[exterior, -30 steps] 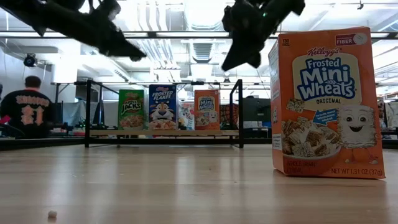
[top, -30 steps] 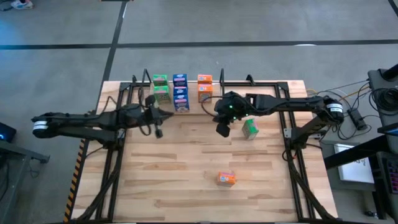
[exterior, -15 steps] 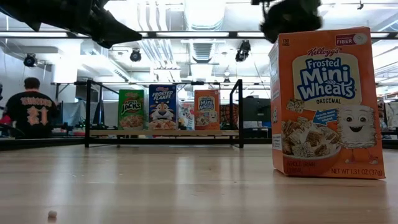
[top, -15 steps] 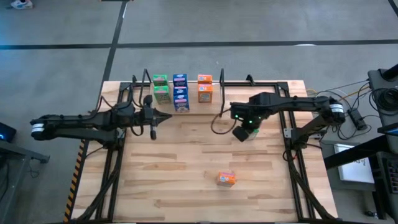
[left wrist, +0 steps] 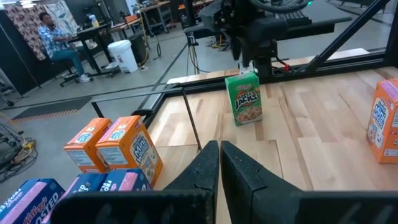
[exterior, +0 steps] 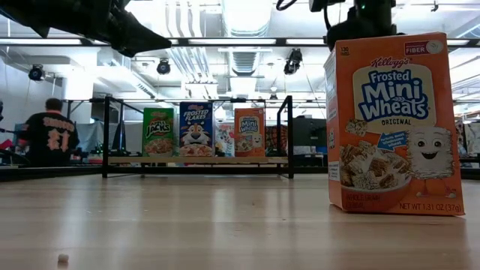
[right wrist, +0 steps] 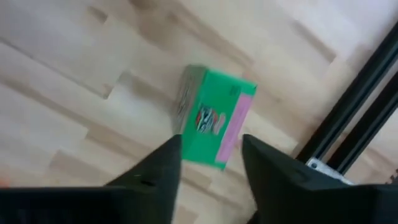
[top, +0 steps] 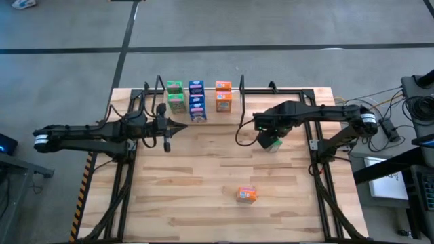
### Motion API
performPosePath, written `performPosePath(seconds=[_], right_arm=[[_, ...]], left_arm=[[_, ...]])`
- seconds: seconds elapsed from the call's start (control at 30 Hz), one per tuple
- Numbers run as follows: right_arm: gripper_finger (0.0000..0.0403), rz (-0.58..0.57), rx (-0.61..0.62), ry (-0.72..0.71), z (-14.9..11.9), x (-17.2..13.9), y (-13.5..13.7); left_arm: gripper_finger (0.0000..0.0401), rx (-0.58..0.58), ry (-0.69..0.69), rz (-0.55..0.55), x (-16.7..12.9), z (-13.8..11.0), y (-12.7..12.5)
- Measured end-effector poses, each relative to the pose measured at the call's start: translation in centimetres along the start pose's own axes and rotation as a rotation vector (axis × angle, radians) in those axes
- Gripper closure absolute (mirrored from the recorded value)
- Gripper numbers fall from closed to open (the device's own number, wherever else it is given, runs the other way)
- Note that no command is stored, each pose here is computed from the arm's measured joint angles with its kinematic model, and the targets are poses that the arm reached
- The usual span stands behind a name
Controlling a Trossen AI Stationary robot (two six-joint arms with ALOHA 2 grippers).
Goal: Stack cereal on shelf
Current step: Put the green cereal box on the shelf aligned with the other green cereal box
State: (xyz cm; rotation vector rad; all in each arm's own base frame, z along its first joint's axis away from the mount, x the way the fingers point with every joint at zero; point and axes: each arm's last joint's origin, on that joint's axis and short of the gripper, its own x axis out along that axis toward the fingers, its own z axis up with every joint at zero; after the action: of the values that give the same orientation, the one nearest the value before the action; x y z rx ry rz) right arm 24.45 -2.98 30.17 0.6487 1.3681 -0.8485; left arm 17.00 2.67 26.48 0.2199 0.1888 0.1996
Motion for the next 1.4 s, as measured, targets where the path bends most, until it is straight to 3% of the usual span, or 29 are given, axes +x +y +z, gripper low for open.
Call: performPosePath(seconds=[0.23,0.5,0.7,0.97,1.17,1.4], right_arm=[[0.0159,-0.015,0.011,-0.06,0.2,1.5,0.3],[0.0133,-0.093,0.036,-0.043,-0.4,4.0,0.0],[0.0155,-0.074,0.039,-0.057,-0.7,6.2,0.2],[0.0237,-0.056,0.03,-0.071,-0.7,6.9,0.3],[0.028,0.002,-0.001,-0.12,0.1,5.0,0.9],[0.0285,0.141,-0.079,-0.259,1.7,0.2,2.0]], left_arm=[[0.0401,0.0,-0.002,0.0,0.0,0.0,0.0],[0.0401,0.0,-0.005,0.001,0.0,0.1,0.0],[0.0401,0.0,-0.004,0.001,0.0,0.0,0.0],[0.0401,0.0,-0.013,0.013,0.0,0.2,0.1],[0.0401,0.005,-0.055,0.214,-1.3,1.0,0.9],[0.0401,0.042,-0.152,0.243,-3.6,1.8,1.3]])
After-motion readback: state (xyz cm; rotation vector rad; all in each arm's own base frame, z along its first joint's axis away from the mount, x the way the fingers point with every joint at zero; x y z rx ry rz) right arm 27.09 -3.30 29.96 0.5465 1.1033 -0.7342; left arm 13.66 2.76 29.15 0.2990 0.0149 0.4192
